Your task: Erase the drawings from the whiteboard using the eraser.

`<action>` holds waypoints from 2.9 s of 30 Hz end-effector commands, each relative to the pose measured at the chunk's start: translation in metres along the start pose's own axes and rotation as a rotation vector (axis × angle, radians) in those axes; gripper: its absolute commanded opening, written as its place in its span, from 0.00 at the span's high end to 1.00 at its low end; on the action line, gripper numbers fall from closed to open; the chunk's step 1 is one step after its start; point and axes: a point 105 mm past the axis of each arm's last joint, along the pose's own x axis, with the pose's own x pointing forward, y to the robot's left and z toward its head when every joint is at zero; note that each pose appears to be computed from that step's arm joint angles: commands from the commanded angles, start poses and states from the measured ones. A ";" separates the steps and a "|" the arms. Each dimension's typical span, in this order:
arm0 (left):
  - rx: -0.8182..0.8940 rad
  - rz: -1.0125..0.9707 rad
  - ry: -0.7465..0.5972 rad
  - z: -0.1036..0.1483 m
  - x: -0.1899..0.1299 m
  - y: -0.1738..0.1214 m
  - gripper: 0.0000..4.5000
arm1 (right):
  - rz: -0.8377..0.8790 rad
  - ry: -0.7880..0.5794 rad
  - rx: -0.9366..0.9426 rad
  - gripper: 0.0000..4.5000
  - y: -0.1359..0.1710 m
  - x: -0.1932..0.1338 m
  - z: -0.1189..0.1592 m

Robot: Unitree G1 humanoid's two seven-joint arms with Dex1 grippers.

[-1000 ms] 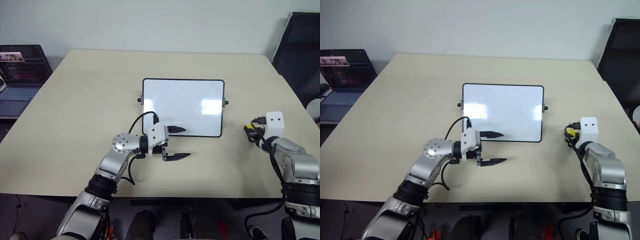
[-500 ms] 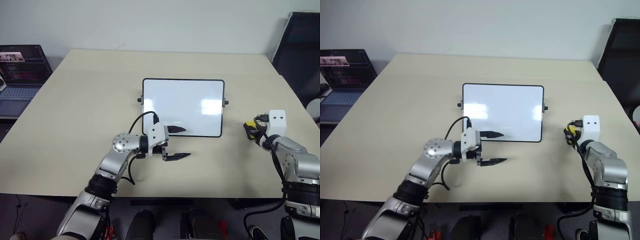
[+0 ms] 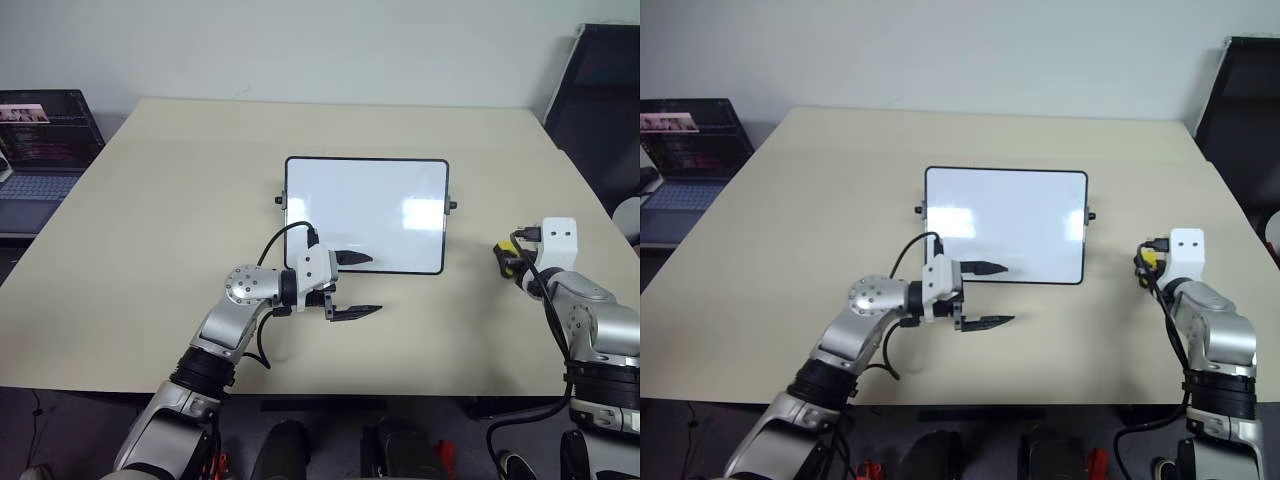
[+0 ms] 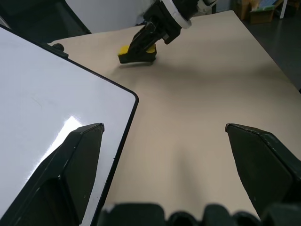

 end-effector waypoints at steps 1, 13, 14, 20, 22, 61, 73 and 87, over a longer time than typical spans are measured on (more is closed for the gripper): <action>0.045 0.008 -0.028 0.011 0.001 0.005 0.00 | 0.009 -0.076 -0.074 0.74 0.002 -0.003 0.022; 0.044 0.007 -0.029 0.010 0.002 0.003 0.00 | 0.016 -0.135 0.038 0.74 0.002 -0.004 0.037; 0.044 0.007 -0.030 0.010 0.002 0.003 0.00 | 0.009 -0.167 0.030 0.74 0.002 -0.004 0.043; 0.046 0.008 -0.026 0.009 0.002 0.003 0.00 | -0.016 -0.377 0.007 0.74 0.004 -0.015 0.074; 0.044 0.009 -0.025 0.009 0.002 0.004 0.00 | -0.038 -0.424 -0.005 0.74 0.003 -0.018 0.080; 0.035 -0.007 -0.030 0.005 0.005 0.003 0.00 | 0.089 0.096 -0.012 0.74 0.000 -0.012 0.018; 0.039 -0.018 -0.031 0.006 0.005 0.002 0.00 | 0.099 0.143 -0.022 0.68 -0.002 -0.015 0.005; 0.038 -0.025 -0.029 0.006 0.005 0.000 0.00 | 0.126 0.176 0.006 0.68 -0.001 -0.015 0.004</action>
